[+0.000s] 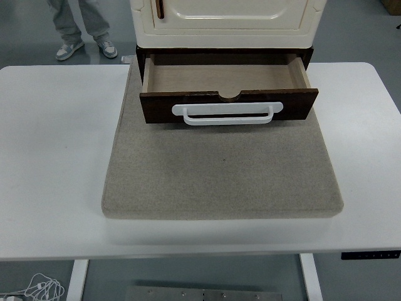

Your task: Open the drawer under the combination cabinet

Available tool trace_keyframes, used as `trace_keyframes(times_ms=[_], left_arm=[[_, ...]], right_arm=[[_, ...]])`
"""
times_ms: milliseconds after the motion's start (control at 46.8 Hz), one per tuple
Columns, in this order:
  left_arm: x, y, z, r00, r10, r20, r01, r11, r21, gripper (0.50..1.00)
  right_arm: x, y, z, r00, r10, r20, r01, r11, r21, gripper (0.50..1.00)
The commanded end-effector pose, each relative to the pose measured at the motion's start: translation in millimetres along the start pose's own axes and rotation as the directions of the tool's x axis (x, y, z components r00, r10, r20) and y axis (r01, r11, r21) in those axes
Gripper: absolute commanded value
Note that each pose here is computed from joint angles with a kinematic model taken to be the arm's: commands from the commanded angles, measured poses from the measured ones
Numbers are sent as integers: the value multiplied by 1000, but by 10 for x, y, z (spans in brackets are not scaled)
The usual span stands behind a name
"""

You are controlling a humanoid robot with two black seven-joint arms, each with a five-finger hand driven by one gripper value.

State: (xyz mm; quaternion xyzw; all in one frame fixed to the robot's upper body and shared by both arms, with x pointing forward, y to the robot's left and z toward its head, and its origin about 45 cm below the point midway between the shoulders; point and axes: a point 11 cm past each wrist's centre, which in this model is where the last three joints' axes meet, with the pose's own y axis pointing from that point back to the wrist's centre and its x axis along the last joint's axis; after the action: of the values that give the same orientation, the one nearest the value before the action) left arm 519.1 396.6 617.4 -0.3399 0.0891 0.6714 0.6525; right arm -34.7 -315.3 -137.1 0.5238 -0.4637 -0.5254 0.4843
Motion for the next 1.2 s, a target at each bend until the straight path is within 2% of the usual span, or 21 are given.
trace_keyframes(times_ms=[0,107,427,620,940,1175], left_arm=[[174,20,-211,998,33,-50,-30,998,56,1000],[405,69,-502,984,93,-153,-74,989,130,1000],[950,329,-1443,942,220,-254,-145,948,284,1000],[1041,530,-2048,928,218,-303,-102,929,357,1000],[1279,761,-2421,895,279,-347,-129,908,398,1000],[1408,865,-2532,892,306,-332,-151,895,420,1000]], right_arm=[[0,0,1,1000,0,-1,0,1000,0,926],[0,0,1,1000,0,-1,0,1000,0,926],[-2,0,8,1000,-2,0,2,1000,0,926],[-13,-1,27,1000,-8,1,8,1000,-4,926],[-32,-2,47,1000,-19,4,19,1000,-4,926],[-47,-4,35,1000,-23,4,23,1000,-2,926]])
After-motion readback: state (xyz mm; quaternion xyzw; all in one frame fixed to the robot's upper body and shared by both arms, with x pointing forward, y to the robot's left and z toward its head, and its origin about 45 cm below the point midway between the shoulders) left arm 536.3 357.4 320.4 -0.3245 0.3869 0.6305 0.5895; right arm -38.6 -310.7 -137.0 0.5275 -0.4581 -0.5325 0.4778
